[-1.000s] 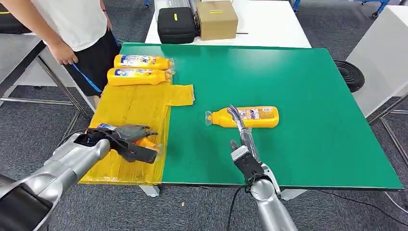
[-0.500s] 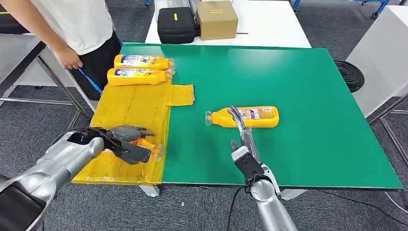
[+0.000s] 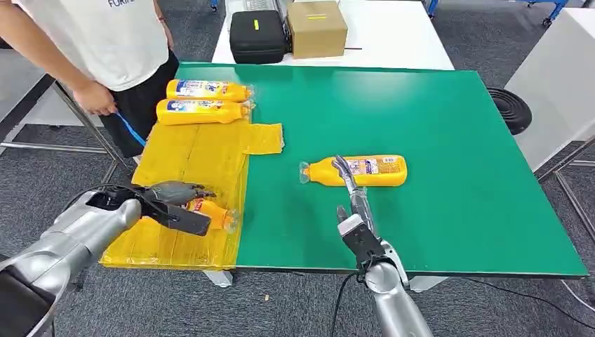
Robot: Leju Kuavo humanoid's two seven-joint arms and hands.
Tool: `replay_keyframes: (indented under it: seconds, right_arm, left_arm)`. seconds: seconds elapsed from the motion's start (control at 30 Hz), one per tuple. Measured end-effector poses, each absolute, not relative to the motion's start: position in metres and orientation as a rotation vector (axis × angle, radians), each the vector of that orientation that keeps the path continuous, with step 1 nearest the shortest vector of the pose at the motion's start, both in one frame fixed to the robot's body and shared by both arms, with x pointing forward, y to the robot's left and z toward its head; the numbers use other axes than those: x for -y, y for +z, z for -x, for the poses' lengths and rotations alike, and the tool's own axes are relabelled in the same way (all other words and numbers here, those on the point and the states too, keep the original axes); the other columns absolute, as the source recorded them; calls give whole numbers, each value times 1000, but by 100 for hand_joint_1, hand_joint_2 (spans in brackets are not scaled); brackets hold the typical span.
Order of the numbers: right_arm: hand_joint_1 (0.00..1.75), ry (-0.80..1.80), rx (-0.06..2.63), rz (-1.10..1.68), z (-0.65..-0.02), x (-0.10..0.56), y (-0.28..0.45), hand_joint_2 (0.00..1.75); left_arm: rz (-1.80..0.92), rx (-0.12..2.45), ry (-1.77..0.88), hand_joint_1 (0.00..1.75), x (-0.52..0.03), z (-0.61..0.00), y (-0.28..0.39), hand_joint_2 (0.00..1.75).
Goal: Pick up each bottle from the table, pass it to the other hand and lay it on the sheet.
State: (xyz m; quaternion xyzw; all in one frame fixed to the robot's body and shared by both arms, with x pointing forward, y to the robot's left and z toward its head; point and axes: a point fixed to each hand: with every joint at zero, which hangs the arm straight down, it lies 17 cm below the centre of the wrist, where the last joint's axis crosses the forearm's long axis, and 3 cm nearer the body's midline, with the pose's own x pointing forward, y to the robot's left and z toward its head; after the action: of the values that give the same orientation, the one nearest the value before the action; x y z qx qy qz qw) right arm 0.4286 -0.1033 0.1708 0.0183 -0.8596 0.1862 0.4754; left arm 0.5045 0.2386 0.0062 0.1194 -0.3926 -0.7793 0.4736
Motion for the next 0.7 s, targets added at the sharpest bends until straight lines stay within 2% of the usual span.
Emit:
replay_keyframes:
  seconds: [0.7]
  right_arm:
    - [0,455,2084,-56,-430,102,164,0]
  left_arm:
    - [-347,1117,-1839,0,-265,-512,59,0]
